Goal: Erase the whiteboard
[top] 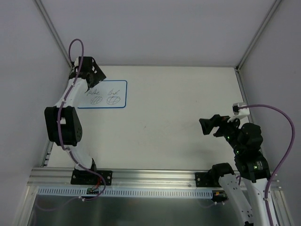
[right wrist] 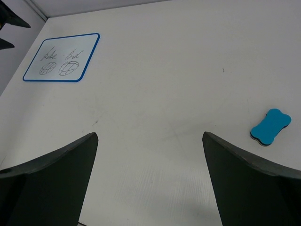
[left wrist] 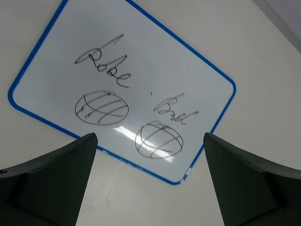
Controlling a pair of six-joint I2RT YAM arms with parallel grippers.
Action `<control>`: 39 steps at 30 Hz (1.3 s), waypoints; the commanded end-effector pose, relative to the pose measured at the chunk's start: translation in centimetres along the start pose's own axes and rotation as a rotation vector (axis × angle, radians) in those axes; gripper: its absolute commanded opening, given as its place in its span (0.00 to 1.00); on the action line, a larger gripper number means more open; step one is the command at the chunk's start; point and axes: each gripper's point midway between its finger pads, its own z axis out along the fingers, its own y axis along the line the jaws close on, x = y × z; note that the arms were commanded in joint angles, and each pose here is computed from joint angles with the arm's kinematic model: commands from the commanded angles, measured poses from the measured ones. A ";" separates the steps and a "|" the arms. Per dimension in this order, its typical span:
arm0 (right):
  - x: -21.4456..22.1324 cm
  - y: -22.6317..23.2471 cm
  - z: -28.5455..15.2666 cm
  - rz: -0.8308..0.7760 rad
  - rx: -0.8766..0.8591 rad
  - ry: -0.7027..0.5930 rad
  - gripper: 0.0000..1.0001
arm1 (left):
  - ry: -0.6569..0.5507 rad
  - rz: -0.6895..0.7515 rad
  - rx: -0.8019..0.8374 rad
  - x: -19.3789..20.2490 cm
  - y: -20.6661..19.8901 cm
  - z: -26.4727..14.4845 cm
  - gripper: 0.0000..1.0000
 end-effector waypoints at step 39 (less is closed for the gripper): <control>1.7 1.9 2.1 -0.098 -0.124 0.059 0.99 | 0.114 -0.121 -0.065 -3.4 6.7 20.0 0.90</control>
